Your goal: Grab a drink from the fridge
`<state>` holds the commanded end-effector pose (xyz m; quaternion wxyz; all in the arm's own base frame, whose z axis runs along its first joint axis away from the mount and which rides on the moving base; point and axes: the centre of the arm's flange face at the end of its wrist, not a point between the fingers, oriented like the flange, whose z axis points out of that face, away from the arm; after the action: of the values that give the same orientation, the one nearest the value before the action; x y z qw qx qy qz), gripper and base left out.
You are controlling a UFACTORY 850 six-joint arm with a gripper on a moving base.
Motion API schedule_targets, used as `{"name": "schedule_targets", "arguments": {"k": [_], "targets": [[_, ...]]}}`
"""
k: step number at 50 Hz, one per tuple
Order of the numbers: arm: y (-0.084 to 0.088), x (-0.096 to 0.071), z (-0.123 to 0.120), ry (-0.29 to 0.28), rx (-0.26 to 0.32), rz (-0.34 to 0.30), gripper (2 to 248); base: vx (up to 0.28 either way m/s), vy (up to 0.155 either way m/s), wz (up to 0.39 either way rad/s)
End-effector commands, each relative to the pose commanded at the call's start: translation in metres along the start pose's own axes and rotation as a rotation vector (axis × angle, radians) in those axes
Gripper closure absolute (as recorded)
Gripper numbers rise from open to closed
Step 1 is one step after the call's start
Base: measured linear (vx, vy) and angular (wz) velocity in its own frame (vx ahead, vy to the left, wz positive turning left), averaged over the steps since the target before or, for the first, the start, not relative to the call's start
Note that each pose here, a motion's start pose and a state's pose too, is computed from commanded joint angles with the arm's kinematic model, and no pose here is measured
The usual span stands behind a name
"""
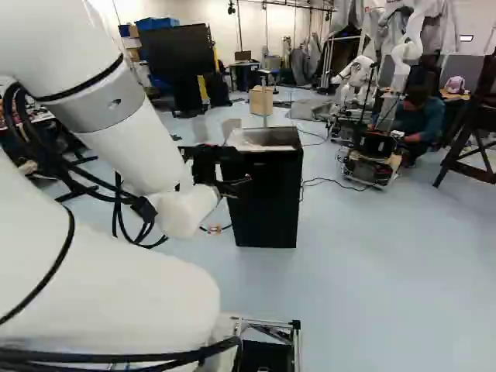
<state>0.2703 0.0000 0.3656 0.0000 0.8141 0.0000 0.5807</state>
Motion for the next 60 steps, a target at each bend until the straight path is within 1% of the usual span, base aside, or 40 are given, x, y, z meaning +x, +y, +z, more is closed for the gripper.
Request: {"name": "schedule_targets", "arguments": {"k": [28,60], "targets": [[0.0,0.0,0.0,0.0,0.0,0.0,3,0.015,0.013,-0.005],[0.0,0.0,0.0,0.0,0.0,0.0,3,0.064,0.072,-0.018]]}}
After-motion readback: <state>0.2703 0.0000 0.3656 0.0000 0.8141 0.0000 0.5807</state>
